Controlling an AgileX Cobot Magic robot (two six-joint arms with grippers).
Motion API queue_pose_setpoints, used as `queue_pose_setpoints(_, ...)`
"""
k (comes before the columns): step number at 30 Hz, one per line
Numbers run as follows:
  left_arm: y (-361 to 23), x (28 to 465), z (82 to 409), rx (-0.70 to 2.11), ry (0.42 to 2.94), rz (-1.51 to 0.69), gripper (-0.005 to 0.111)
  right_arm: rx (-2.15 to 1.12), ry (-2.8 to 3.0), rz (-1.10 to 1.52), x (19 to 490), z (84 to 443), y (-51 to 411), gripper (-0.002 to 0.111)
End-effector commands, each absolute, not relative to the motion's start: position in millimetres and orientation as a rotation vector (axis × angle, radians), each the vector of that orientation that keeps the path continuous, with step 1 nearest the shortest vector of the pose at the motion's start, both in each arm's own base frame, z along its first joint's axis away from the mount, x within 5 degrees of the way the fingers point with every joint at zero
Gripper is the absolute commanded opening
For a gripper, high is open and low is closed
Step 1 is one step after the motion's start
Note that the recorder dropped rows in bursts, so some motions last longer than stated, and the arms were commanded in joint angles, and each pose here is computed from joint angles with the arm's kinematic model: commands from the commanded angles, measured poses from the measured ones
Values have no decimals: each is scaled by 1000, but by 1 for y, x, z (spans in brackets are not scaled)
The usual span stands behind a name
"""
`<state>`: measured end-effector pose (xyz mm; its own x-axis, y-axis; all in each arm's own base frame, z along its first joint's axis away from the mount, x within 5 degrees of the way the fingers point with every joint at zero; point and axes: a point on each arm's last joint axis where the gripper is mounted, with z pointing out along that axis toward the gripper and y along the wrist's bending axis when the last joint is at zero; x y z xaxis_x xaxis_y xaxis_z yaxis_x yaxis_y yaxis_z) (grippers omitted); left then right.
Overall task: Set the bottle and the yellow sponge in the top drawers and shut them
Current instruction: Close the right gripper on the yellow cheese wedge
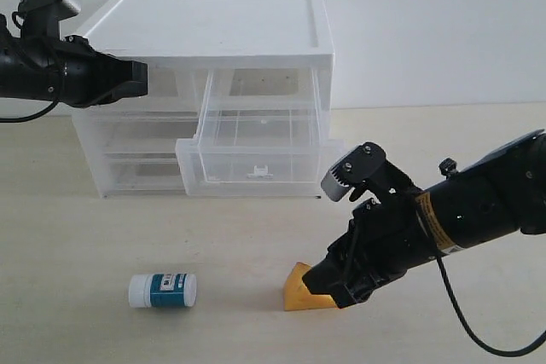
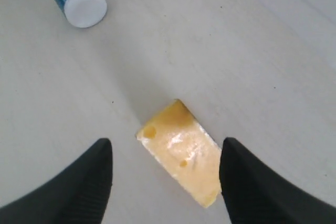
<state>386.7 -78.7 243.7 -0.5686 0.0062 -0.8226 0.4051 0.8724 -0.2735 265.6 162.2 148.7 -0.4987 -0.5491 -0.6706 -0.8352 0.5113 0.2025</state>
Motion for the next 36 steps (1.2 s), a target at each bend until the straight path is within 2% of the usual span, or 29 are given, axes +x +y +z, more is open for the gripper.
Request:
queue_pose_setpoints(1, -73, 393, 247, 229, 2106, -498, 4, -1166, 2250, 649, 265, 135, 165, 54)
queue_pose_setpoints(13, -73, 393, 247, 229, 2106, -498, 4, -1275, 2157, 538, 267, 129, 169, 54)
queue_pose_setpoints(22, -73, 393, 247, 229, 2106, -498, 4, -1290, 2096, 558, 269, 131, 172, 54)
queue_pose_setpoints(29, -73, 393, 247, 229, 2106, -498, 4, -1294, 2101, 611, 270, 109, 176, 54)
queue_pose_setpoints(36, -73, 393, 247, 229, 2106, -498, 4, -1299, 2071, 610, 272, 106, 177, 54)
